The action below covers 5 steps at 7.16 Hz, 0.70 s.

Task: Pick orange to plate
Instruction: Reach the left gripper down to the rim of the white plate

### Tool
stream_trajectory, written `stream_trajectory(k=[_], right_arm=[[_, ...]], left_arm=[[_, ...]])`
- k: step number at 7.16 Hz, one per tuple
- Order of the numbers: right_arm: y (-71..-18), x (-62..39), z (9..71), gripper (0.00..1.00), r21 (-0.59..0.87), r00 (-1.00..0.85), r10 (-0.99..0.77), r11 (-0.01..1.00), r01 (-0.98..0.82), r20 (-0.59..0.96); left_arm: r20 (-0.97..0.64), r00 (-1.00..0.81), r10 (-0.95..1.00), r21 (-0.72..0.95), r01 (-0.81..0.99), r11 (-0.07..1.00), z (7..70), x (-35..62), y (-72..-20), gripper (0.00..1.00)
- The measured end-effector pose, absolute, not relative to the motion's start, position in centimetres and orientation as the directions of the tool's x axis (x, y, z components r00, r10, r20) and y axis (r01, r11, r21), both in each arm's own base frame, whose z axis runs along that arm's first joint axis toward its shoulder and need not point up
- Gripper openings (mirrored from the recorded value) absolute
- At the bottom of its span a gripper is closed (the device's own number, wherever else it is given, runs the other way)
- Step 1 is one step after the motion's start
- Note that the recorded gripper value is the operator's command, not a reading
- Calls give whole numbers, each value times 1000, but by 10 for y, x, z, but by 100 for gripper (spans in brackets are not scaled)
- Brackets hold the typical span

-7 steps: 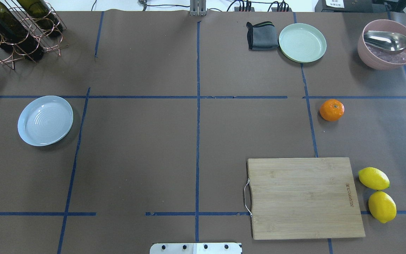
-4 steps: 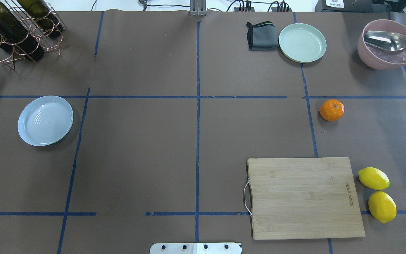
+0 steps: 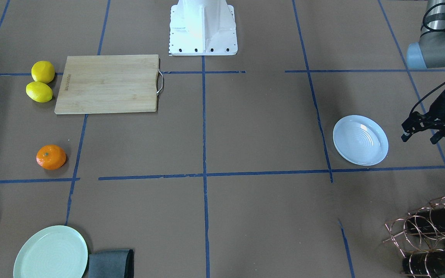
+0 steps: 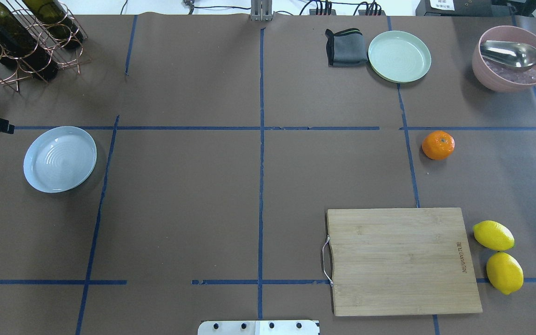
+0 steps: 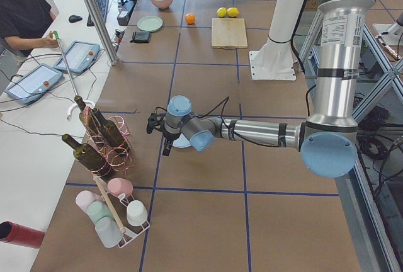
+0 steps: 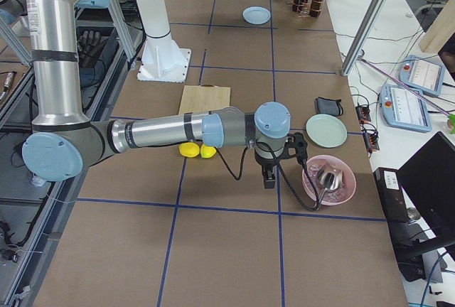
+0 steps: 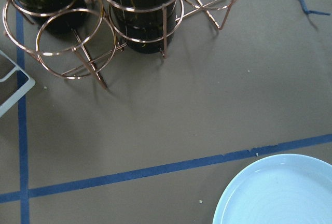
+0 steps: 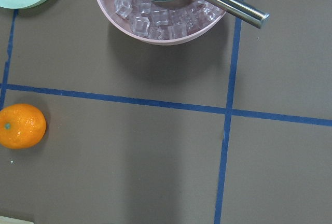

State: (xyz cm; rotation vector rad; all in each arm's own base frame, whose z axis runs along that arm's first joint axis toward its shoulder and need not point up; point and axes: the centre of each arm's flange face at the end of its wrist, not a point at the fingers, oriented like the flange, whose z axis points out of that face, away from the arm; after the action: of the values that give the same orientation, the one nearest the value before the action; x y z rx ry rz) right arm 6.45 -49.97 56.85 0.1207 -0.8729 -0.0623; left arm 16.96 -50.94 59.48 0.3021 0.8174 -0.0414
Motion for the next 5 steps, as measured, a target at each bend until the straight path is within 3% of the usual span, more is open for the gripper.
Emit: stream_trajectory(k=[5], right_arm=[[-499, 62, 559, 100, 102, 609, -63, 994, -30, 790]], left_arm=[[-737, 676, 2, 187, 202, 961, 605, 219, -492, 96]])
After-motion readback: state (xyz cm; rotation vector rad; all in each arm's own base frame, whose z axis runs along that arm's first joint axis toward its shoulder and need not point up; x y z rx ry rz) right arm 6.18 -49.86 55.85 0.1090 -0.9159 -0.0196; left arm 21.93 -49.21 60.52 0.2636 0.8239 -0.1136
